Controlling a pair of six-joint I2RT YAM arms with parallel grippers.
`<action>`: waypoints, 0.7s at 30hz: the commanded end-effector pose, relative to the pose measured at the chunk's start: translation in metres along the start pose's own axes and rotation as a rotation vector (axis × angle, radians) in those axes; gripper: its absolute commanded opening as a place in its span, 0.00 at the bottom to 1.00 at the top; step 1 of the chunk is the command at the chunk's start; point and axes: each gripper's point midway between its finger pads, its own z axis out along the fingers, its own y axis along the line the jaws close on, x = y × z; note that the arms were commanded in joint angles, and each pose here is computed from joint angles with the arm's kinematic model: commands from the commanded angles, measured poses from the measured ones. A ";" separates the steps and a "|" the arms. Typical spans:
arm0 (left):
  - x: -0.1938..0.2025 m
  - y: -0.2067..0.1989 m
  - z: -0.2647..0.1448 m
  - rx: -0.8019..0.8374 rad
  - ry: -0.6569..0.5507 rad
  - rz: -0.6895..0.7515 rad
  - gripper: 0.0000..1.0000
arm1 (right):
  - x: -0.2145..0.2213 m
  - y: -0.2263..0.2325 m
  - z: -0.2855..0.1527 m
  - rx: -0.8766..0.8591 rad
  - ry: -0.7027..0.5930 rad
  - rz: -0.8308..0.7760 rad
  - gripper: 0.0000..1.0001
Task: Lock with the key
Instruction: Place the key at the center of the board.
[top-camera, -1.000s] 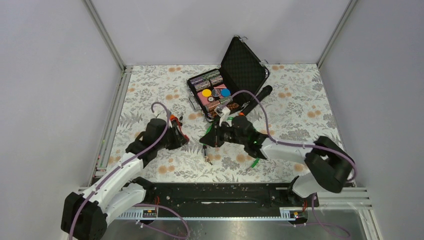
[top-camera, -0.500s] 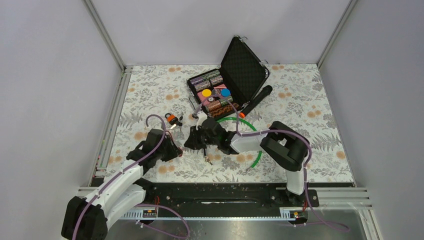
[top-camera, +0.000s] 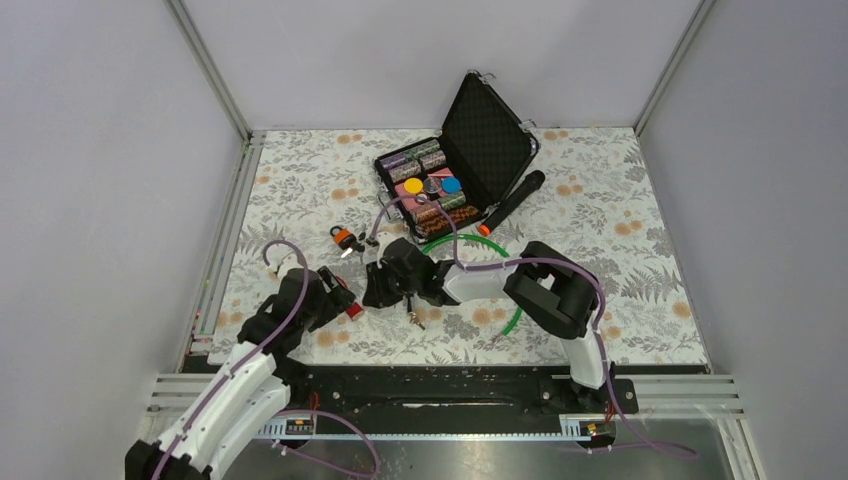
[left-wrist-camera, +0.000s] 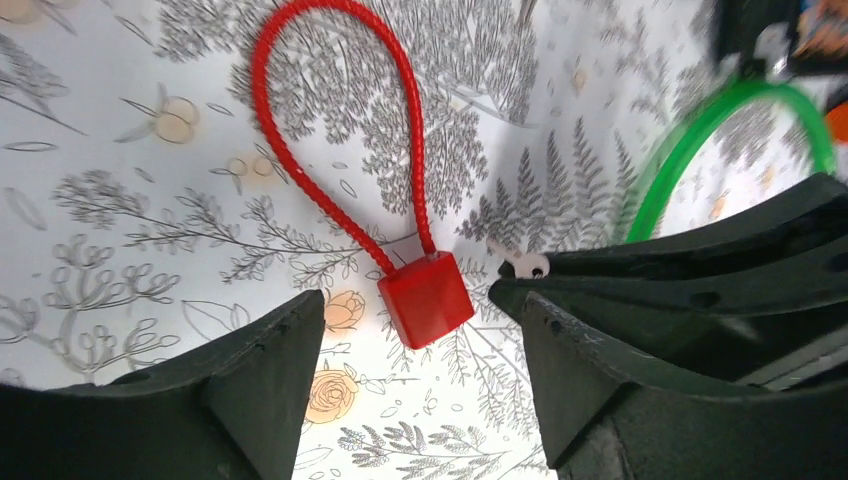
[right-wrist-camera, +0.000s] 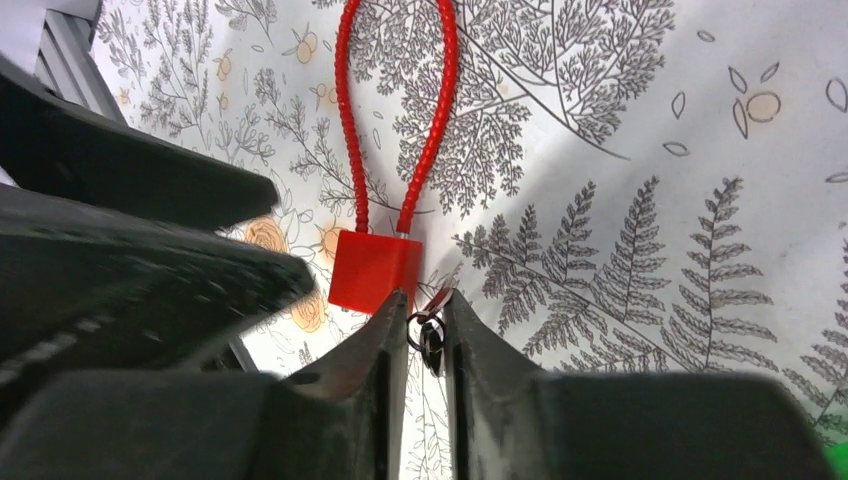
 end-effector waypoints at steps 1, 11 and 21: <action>-0.036 0.005 -0.020 -0.050 -0.180 -0.081 0.72 | -0.008 0.018 -0.019 -0.016 0.020 -0.048 0.32; -0.056 -0.014 -0.038 0.016 -0.231 -0.066 0.74 | -0.031 -0.011 -0.092 0.247 -0.092 -0.026 0.62; -0.056 -0.042 -0.044 0.168 -0.221 0.037 0.99 | -0.019 -0.070 -0.112 0.597 -0.076 0.050 0.61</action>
